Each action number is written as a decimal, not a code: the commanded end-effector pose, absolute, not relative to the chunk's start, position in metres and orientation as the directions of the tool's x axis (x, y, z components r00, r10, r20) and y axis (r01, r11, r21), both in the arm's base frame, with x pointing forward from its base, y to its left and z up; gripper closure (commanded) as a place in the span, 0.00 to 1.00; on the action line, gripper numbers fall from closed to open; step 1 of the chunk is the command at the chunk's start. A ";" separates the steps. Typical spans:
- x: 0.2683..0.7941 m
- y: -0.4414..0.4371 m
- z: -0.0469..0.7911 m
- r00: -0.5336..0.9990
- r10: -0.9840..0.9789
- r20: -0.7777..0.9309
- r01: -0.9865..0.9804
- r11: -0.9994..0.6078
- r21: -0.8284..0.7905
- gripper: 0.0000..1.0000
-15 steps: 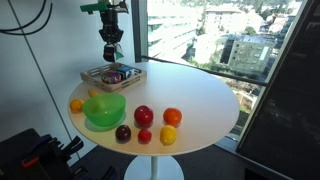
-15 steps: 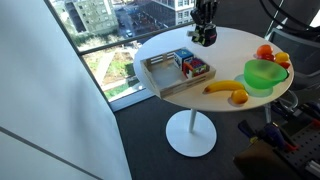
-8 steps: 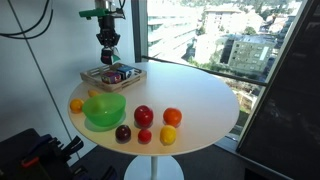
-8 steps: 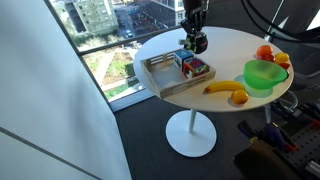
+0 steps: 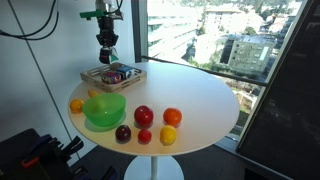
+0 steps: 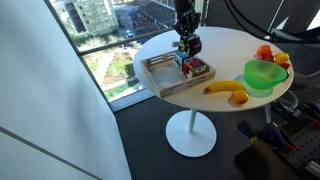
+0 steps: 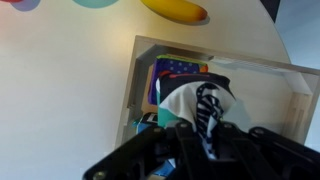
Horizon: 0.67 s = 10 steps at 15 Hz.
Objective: Pick up the block with the number one on it and put it in the tray
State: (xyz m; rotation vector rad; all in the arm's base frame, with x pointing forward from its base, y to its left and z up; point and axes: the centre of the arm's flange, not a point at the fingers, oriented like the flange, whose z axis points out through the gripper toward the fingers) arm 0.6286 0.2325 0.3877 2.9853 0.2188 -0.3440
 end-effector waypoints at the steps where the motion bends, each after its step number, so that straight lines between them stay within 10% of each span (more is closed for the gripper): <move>1: 0.640 0.245 0.394 0.962 0.091 -0.257 0.126 -0.984 0.123 0.94; 10: 0.619 0.270 0.376 0.951 0.112 -0.287 0.157 -0.978 0.138 0.94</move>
